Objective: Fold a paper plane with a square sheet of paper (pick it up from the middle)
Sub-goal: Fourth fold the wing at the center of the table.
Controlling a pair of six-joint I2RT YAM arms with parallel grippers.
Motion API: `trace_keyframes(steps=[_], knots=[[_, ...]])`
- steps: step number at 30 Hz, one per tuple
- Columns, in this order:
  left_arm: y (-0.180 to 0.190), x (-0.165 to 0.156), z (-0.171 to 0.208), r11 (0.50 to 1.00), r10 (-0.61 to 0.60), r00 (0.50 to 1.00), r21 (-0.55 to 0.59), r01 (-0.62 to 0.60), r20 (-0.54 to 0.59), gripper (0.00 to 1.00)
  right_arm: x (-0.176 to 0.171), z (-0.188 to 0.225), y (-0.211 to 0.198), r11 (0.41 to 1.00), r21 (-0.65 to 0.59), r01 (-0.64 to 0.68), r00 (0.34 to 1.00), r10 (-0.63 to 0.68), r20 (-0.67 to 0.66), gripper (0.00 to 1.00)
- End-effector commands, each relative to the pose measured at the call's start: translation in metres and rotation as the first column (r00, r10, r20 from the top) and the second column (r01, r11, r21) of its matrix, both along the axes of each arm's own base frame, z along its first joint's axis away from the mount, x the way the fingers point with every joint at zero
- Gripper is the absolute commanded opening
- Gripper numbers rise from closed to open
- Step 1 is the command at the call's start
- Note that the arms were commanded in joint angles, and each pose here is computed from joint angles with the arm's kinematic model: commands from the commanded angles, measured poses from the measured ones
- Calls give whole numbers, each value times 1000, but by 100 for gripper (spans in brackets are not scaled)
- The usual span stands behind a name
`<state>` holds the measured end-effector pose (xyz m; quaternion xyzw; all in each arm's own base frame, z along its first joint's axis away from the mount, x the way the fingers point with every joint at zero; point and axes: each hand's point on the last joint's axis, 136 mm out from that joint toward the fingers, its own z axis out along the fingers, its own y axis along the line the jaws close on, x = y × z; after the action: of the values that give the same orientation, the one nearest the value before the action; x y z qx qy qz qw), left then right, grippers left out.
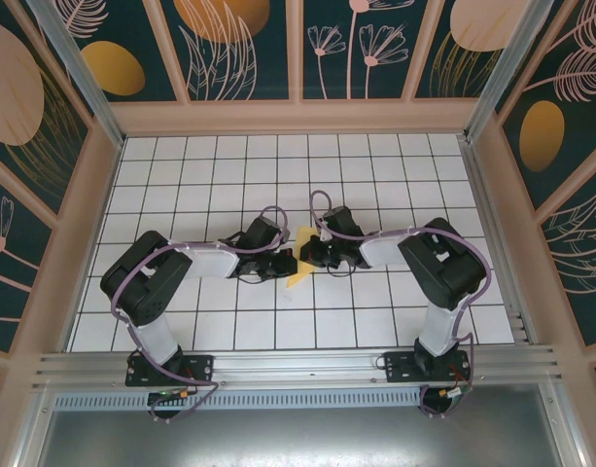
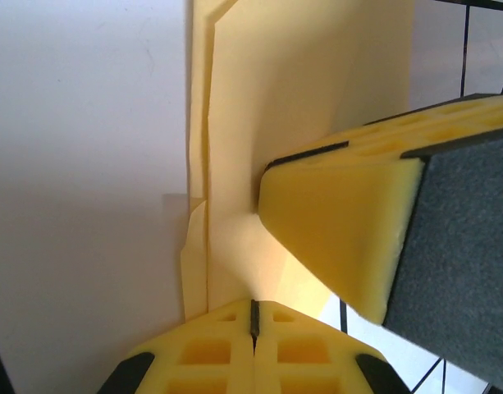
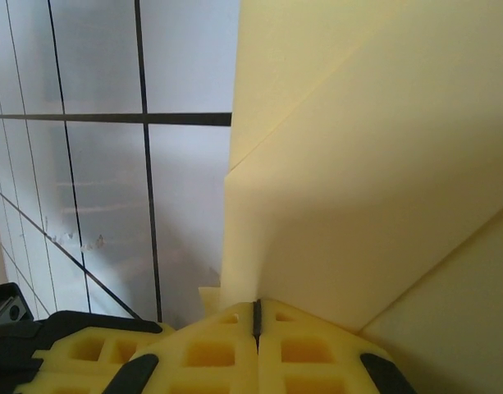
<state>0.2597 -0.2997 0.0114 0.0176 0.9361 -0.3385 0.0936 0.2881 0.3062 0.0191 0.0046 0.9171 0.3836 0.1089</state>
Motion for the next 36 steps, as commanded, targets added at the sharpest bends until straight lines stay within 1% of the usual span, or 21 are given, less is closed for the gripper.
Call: trace_keyframes(steps=[1,13,17,20,24,28,32,36], knots=[[48,-26,-52,973,53,993,230,-28,-101,0,31,-12,-26,993,-72,94,995,-92,28,4],[50,-27,-50,972,55,994,232,-31,-99,0,107,-17,-76,970,-83,226,974,-223,46,5],[50,-27,-50,972,55,994,233,-31,-96,0,123,-4,-81,971,-50,236,971,-233,62,5],[50,-27,-51,972,57,993,235,-32,-99,0,129,17,-77,976,-19,216,972,-213,98,6],[49,-26,-50,972,54,994,233,-30,-95,0,121,51,-64,985,34,168,974,-171,149,7],[48,-25,-48,973,55,994,228,-33,-90,0,97,63,-47,991,62,118,978,-127,164,7],[46,-24,-46,976,51,995,215,-32,-85,0,62,48,-21,997,72,42,991,-51,121,6],[44,-23,-43,979,48,996,202,-31,-80,0,44,30,-13,997,64,30,996,-35,82,5]])
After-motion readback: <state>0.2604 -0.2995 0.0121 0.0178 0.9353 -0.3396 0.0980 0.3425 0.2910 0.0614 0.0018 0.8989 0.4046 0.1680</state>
